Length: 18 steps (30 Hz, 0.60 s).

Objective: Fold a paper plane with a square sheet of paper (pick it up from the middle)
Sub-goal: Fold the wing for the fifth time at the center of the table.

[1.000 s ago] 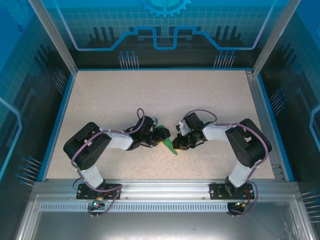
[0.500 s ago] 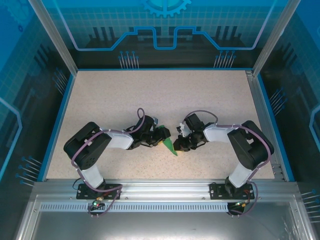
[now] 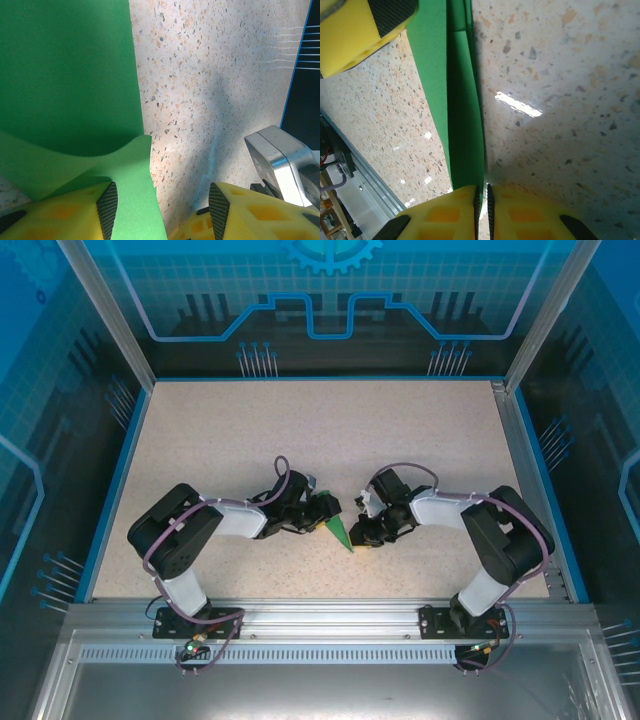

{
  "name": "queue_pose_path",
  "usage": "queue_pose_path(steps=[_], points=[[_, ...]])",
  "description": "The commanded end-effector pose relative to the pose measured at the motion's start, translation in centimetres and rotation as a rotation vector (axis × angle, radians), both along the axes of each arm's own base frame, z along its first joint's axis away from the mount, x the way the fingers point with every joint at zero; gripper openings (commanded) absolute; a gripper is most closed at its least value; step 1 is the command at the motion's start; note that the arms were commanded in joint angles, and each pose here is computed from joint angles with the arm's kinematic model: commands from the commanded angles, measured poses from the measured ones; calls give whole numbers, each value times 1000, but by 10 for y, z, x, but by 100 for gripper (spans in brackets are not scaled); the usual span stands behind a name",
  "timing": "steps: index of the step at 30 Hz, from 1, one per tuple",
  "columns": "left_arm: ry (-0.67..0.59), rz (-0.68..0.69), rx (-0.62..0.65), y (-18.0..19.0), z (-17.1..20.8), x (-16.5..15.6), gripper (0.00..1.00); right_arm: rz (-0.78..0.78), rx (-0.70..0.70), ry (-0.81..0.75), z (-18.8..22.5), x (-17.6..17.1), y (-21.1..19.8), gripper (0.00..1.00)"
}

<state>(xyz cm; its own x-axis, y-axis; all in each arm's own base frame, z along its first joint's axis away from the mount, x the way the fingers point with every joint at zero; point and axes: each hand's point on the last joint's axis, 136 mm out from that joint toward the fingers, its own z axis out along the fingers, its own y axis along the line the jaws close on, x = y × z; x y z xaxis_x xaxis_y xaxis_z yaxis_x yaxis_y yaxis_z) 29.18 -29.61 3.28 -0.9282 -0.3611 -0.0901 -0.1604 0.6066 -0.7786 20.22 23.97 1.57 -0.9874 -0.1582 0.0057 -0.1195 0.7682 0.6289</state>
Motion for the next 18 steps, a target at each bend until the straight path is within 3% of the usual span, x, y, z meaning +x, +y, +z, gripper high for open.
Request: queue_pose_path(steps=[1, 12, 18], points=[[72, -27, 74, 4, -35, -14, 56, -41, -76, 6, -3, -3, -13, 16], [78, -34, 73, 4, -36, -16, 55, -59, 134, -35, 35, 7, 11, 28], [77, -34, 75, 4, -36, -16, 55, -34, 108, 6, 21, 3, 13, 27]])
